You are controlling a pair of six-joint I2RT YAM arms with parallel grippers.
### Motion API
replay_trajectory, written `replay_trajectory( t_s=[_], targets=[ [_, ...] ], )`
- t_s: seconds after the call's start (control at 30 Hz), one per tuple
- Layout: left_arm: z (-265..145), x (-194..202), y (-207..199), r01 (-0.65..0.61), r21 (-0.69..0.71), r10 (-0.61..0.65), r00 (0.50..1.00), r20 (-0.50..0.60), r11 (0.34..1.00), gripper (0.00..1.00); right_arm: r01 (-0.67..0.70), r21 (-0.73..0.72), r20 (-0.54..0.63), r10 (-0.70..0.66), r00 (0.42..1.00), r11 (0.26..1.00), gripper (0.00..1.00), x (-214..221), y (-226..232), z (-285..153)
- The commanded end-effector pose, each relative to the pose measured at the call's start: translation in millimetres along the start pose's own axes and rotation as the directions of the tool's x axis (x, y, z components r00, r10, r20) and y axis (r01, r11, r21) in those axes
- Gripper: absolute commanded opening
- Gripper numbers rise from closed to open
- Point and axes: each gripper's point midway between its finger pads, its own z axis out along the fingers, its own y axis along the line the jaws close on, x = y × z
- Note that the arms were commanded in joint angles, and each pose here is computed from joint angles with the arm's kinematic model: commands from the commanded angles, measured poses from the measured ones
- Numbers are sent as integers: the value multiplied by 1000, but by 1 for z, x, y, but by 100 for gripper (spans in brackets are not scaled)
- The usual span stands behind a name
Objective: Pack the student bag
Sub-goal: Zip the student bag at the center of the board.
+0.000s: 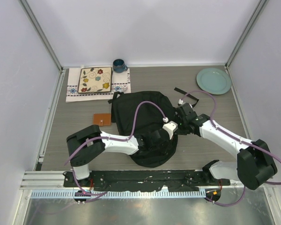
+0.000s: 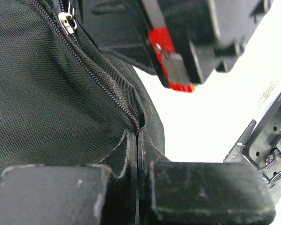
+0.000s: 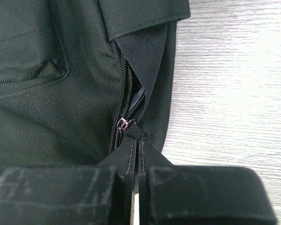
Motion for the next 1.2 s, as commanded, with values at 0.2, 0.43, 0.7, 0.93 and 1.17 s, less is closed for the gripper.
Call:
replay_trajectory(
  t_s=[0.2, 0.43, 0.7, 0.93, 1.17],
  targets=[
    [-16, 53, -10, -96, 146, 115, 985, -128, 985, 0, -2, 79, 133, -8, 991, 997, 0, -75, -2, -3],
    [-20, 76, -23, -112, 216, 154, 970, -187, 970, 0, 10, 72, 134, -20, 991, 997, 0, -106, 0, 11],
    [-21, 72, -29, -122, 221, 162, 971, -174, 968, 0, 56, 98, 65, -63, 996, 994, 17, -101, -9, 28],
    [-17, 55, -26, -114, 155, 137, 979, -148, 981, 17, 8, 184, 100, -27, 995, 983, 55, -93, -32, 0],
    [-28, 14, -27, -93, 112, 98, 994, -45, 989, 53, -72, 92, 199, 53, 979, 993, 52, -91, -23, -35]
  ],
)
